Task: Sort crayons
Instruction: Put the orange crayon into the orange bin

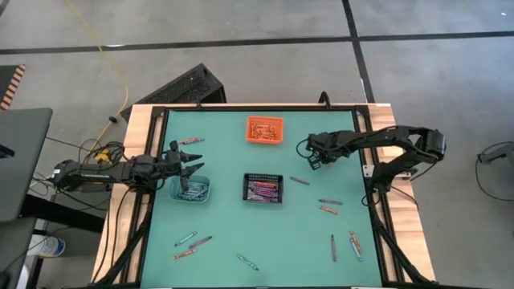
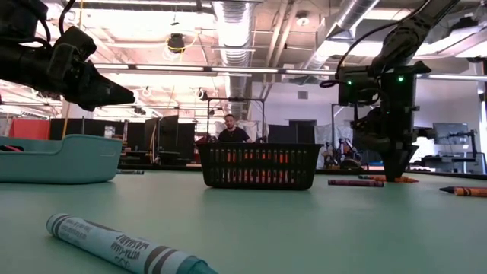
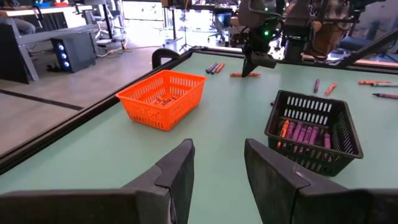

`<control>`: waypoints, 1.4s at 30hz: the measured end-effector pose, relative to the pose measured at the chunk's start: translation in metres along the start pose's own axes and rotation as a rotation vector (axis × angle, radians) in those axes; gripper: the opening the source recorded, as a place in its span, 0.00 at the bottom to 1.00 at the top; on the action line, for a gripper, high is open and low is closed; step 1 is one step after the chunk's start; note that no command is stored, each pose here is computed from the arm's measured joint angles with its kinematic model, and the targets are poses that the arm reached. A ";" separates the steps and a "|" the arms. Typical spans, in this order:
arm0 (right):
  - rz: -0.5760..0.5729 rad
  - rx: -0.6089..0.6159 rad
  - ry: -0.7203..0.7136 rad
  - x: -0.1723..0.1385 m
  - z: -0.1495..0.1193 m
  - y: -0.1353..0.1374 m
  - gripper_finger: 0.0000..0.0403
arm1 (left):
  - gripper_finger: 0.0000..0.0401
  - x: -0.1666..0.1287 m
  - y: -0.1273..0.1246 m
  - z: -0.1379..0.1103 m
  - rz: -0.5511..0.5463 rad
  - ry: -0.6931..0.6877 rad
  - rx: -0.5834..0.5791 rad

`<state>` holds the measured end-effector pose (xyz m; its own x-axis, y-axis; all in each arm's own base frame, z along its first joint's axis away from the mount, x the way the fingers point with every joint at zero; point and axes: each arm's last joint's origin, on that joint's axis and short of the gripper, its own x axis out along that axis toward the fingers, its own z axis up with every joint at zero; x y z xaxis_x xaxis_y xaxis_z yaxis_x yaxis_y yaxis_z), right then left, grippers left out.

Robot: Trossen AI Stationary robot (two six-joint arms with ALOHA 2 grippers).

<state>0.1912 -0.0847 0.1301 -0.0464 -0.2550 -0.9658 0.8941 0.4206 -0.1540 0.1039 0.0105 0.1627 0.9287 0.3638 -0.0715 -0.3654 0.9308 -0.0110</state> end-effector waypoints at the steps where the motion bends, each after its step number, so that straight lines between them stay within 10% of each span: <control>1: 0.006 -0.011 -0.003 -0.002 0.002 0.001 0.02 | 0.32 0.000 0.000 0.000 0.000 0.000 -0.001; 15: 0.299 -0.261 -0.408 -0.079 0.051 0.051 0.00 | 0.32 0.000 0.000 0.000 0.000 -0.001 -0.001; 22: 0.279 -0.651 -0.686 -0.087 0.087 0.093 0.00 | 0.32 0.000 0.000 0.000 0.000 -0.001 -0.003; 42: 0.040 -0.901 -0.453 -0.070 0.172 0.141 0.15 | 0.32 0.000 0.000 0.000 0.000 0.000 -0.003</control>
<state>0.3966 -0.1574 0.2115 0.3176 -0.4547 -0.8321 0.2127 0.8893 -0.4048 0.1039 0.0105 0.1628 0.9289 0.3634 -0.0711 -0.3652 0.9308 -0.0139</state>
